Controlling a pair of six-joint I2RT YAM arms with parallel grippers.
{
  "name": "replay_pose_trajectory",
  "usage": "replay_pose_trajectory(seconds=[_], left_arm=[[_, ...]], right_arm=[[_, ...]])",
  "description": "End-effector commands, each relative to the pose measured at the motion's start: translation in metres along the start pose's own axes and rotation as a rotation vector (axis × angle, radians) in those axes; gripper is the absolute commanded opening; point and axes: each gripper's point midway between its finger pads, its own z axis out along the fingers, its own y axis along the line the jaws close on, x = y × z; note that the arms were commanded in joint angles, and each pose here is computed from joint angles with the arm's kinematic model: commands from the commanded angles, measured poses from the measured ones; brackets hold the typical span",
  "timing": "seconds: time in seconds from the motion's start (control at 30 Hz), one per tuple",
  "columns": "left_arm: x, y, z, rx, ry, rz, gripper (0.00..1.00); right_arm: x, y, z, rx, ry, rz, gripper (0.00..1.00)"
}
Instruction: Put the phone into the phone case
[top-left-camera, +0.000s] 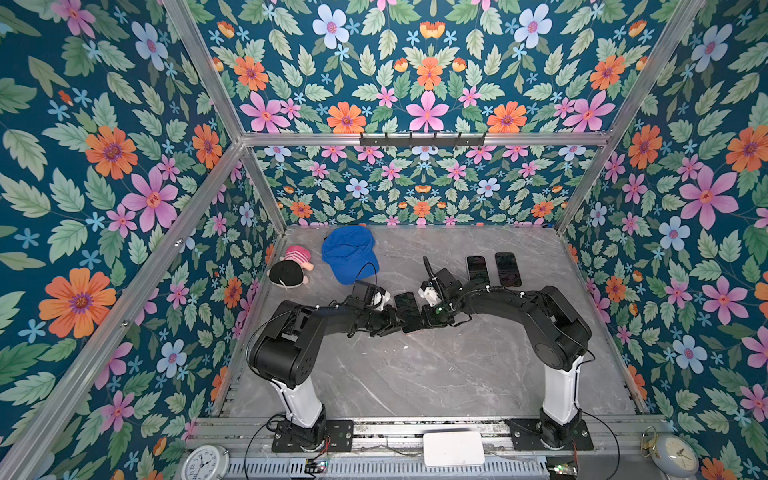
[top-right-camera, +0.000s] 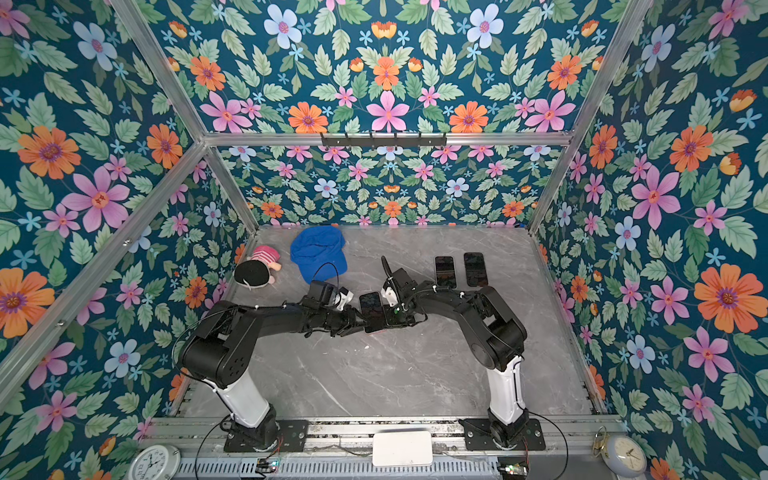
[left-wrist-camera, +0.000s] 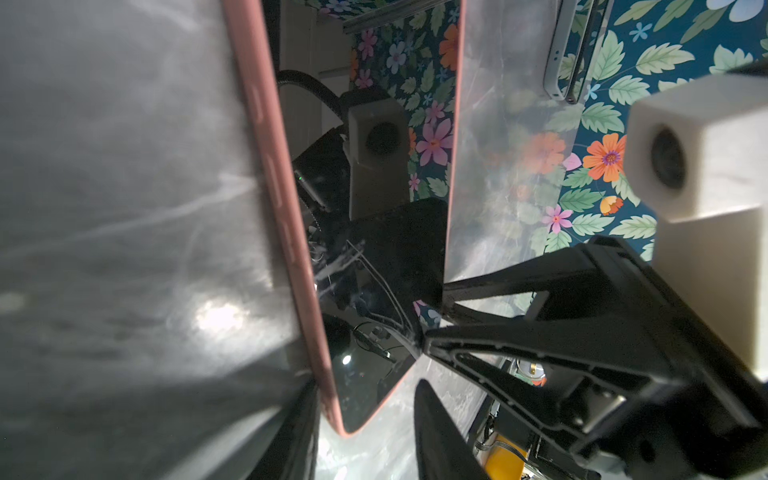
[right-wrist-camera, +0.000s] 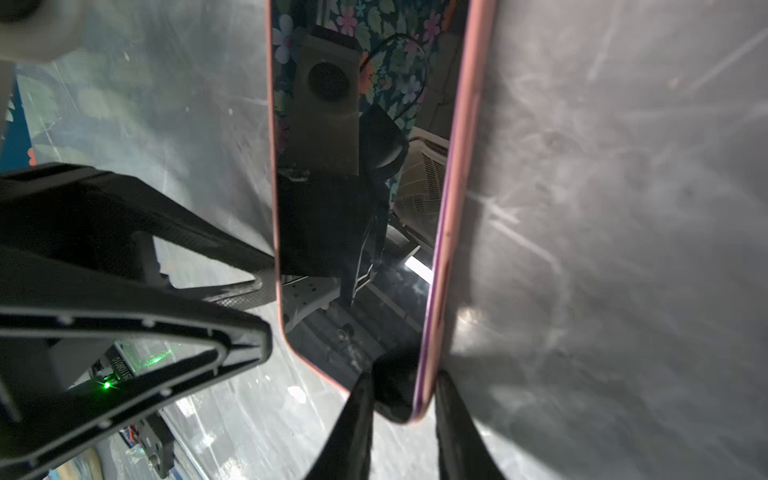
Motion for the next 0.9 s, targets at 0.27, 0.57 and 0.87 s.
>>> replay_pose_trajectory(seconds=[0.27, 0.57, 0.87], left_arm=[[-0.001, 0.004, 0.004, -0.036, -0.001, 0.003, 0.39], [-0.006, 0.007, -0.008, -0.029, -0.039, -0.001, 0.38], [-0.016, 0.035, -0.047, -0.106, -0.117, -0.029, 0.57]], right_arm=[[0.008, 0.001, -0.006, 0.010, -0.004, 0.041, 0.07], [0.007, 0.004, -0.029, 0.102, -0.037, 0.048, 0.33], [-0.005, 0.006, -0.030, 0.363, -0.091, 0.108, 0.84]])
